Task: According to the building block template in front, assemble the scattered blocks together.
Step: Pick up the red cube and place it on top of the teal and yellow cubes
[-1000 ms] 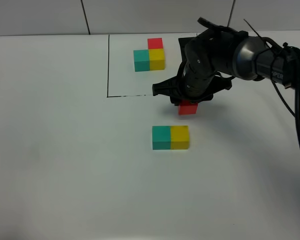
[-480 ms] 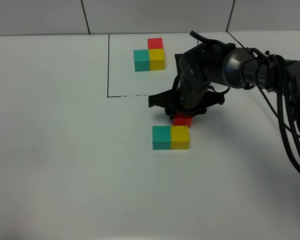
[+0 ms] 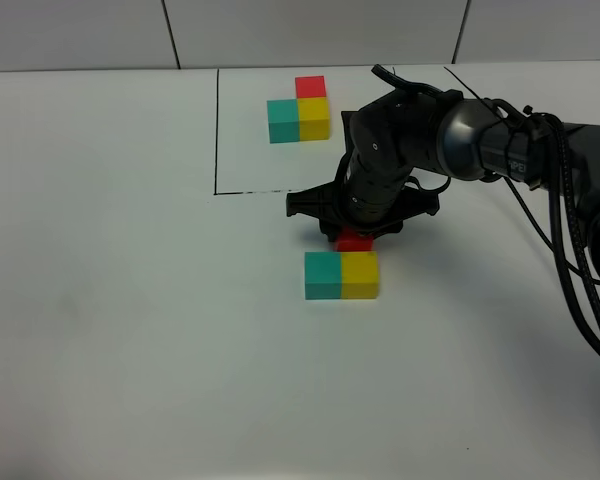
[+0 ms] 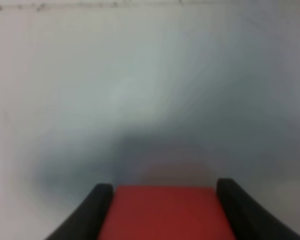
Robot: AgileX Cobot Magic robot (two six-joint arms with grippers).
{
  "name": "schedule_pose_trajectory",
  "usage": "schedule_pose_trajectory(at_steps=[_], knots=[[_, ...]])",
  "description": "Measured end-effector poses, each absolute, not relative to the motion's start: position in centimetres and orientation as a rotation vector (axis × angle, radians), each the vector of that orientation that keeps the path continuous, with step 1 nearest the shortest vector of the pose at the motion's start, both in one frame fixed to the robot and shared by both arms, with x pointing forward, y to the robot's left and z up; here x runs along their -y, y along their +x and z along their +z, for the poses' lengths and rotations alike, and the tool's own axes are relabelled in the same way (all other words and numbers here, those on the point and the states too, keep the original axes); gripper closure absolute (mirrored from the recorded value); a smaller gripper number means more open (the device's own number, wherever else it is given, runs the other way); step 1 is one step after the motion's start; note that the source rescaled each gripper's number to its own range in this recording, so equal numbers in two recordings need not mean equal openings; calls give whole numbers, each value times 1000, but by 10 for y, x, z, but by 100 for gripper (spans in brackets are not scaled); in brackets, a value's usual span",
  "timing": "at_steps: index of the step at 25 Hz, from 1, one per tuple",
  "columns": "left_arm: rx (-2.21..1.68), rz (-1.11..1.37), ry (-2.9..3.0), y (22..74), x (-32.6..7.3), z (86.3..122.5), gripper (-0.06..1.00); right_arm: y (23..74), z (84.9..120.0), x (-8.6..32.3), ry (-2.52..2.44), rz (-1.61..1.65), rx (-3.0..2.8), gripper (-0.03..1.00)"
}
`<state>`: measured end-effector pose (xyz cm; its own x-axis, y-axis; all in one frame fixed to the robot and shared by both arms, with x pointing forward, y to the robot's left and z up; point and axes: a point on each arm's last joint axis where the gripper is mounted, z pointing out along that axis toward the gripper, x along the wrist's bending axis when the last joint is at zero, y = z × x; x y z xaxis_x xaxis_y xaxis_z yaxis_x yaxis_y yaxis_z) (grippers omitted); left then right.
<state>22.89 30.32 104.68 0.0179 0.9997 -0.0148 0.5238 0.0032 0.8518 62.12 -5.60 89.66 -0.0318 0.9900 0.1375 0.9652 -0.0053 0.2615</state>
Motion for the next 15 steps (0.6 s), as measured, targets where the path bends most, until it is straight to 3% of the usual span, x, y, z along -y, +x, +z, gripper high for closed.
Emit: schedule_pose_trajectory(at_steps=[15], knots=[[-1589, 873, 1604, 229, -303, 1047, 15, 623, 888, 55, 2116, 396, -2159, 95]])
